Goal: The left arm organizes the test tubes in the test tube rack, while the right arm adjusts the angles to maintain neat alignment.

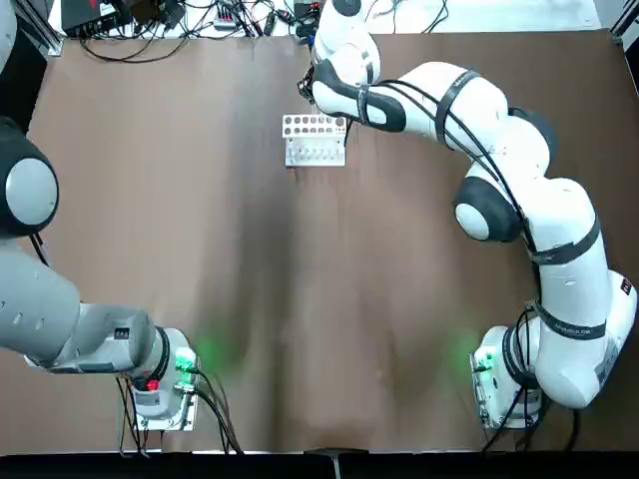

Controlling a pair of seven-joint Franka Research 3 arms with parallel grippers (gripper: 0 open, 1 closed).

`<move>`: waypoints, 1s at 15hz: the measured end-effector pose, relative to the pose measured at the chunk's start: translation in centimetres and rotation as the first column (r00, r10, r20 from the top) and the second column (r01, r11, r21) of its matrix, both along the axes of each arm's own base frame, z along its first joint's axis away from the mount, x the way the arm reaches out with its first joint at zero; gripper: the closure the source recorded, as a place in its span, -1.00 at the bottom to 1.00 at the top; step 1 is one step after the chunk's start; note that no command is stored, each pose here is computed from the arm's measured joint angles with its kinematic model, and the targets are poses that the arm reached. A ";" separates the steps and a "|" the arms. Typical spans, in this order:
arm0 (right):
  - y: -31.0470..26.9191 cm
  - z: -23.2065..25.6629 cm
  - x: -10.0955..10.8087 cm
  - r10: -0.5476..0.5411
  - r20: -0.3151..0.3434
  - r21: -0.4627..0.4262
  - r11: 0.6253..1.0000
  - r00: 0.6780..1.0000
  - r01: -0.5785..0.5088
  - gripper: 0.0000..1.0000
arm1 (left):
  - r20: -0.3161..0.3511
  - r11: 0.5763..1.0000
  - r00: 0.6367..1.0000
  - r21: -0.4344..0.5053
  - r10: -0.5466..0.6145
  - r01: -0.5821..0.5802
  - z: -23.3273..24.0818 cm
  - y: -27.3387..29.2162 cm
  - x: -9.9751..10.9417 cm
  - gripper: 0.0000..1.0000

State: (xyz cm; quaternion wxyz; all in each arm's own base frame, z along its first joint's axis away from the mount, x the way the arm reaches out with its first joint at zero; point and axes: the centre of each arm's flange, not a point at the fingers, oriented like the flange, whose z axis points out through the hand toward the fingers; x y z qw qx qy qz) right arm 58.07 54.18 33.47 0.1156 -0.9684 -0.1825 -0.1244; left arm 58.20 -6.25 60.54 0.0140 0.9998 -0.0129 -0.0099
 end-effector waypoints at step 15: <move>1.5 -1.3 -0.2 0.008 0.090 0.061 0.998 0.996 -0.013 0.98 | 0.000 1.000 1.000 0.000 -0.004 0.004 0.0 -0.2 0.0 -1.00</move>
